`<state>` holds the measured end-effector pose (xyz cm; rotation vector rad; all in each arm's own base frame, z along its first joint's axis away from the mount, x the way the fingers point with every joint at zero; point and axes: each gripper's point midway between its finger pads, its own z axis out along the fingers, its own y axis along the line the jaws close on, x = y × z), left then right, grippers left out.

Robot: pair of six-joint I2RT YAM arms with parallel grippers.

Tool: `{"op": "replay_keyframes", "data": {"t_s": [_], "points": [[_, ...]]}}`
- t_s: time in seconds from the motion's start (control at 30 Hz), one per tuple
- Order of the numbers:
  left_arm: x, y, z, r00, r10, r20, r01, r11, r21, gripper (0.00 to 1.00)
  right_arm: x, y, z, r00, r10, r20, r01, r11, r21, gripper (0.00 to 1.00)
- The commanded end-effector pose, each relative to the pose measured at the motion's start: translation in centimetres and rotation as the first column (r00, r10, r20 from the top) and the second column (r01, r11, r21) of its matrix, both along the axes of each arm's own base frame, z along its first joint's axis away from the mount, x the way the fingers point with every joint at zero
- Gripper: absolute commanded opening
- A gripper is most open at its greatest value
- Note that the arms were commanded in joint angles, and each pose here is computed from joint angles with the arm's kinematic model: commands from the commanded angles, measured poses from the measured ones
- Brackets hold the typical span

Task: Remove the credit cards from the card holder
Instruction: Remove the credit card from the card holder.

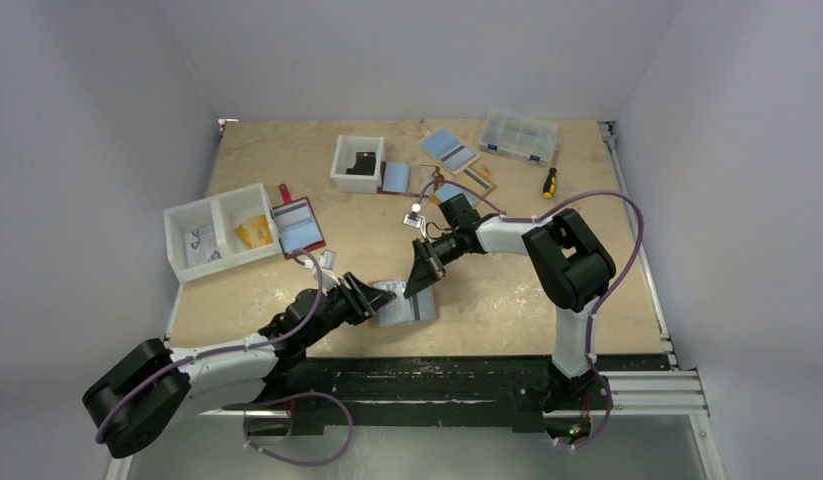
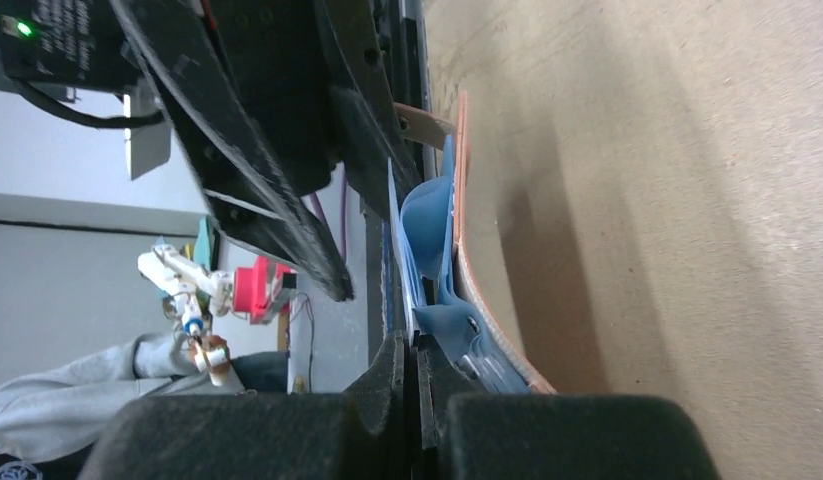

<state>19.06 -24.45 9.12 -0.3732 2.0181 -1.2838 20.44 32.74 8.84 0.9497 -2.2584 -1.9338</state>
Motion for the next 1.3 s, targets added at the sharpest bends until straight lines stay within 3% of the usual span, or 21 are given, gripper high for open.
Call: {"op": "replay_keyframes", "data": {"t_s": [0.0, 0.53, 1.17, 1.27], "points": [[0.9, 0.8, 1.1, 0.997, 0.074, -0.003, -0.074, 0.997, -0.008, 0.46, -0.3, 0.2, 0.3, 0.998, 0.023, 0.050, -0.022, 1.000, -0.017, 0.00], [-0.6, 1.3, -2.8, 0.994, 0.045, -0.104, -0.037, 0.996, 0.079, 0.42, 0.1, -0.8, -2.9, 0.994, 0.033, 0.106, -0.016, 0.989, -0.149, 0.00], [-1.2, -1.8, -1.5, 0.992, -0.117, -0.049, 0.118, 0.993, 0.006, 0.36, -0.5, -0.6, -2.0, 0.997, 0.053, 0.050, -0.049, 0.995, -0.084, 0.00], [-1.1, -1.8, -1.4, 0.992, -0.118, -0.044, 0.118, 0.993, 0.004, 0.24, -0.6, -0.5, -1.7, 0.998, 0.058, 0.040, -0.055, 0.996, -0.073, 0.00]]}}
